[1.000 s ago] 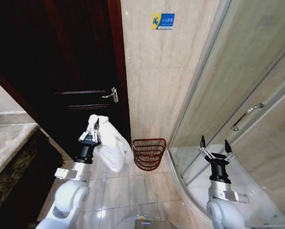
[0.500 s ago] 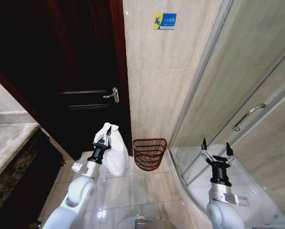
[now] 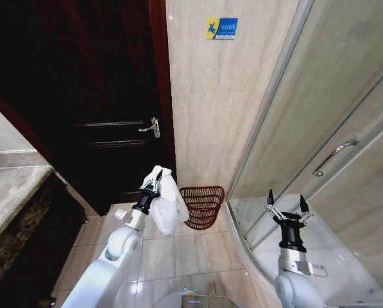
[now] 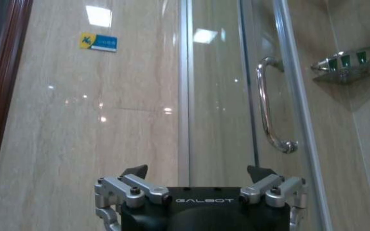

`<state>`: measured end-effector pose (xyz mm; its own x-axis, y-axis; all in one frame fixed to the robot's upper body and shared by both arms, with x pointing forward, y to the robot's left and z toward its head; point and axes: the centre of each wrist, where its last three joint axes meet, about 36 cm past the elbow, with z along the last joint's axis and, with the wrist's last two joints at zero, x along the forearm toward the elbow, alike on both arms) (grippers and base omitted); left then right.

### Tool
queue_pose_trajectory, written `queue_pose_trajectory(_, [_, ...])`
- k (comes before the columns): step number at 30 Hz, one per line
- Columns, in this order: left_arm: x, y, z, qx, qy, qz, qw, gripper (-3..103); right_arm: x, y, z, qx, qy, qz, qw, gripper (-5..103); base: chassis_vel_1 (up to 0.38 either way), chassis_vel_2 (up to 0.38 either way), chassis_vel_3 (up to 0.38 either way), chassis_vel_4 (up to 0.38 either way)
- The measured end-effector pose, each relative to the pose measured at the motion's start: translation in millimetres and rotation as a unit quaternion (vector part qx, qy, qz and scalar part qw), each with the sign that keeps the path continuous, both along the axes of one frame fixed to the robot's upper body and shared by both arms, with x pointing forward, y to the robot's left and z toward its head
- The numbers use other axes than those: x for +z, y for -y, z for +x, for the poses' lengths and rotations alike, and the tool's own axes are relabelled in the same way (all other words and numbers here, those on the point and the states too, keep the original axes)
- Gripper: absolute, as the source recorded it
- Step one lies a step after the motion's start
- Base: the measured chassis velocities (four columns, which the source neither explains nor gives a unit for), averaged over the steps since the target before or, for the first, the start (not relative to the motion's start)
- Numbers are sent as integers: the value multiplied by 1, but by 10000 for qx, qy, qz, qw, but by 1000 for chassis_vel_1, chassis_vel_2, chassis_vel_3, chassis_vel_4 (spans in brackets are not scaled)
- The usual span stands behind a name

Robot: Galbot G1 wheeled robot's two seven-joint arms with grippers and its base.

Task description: Discard the used towel into the hamper.

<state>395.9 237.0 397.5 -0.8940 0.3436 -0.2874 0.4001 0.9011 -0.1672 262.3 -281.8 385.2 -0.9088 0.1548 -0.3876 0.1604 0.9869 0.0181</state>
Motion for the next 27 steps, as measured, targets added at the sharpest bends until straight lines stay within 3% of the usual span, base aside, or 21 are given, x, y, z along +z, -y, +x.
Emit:
queue_pose_trajectory(4, [0,11,33,-120,79,-20,9999,3,-8,1,0,-2,-112,-102,9999,100,0,0,0,0])
queue_pose_trajectory(9, [-1,21,53,-220,104,-23,9997,3,-10,0,1,1,-161,-151,9998,100,0,0,0,0])
queue_pose_trajectory(17, [-14,54,101,-442,21,11,9990,3,-18,2,-2,-18,-290,-265,9992,100,0,0,0,0])
queue_pose_trajectory(27, [-31,83,135,-482,-89,146,9987,3,-23,6,-7,-122,-278,-299,9991,100,0,0,0,0])
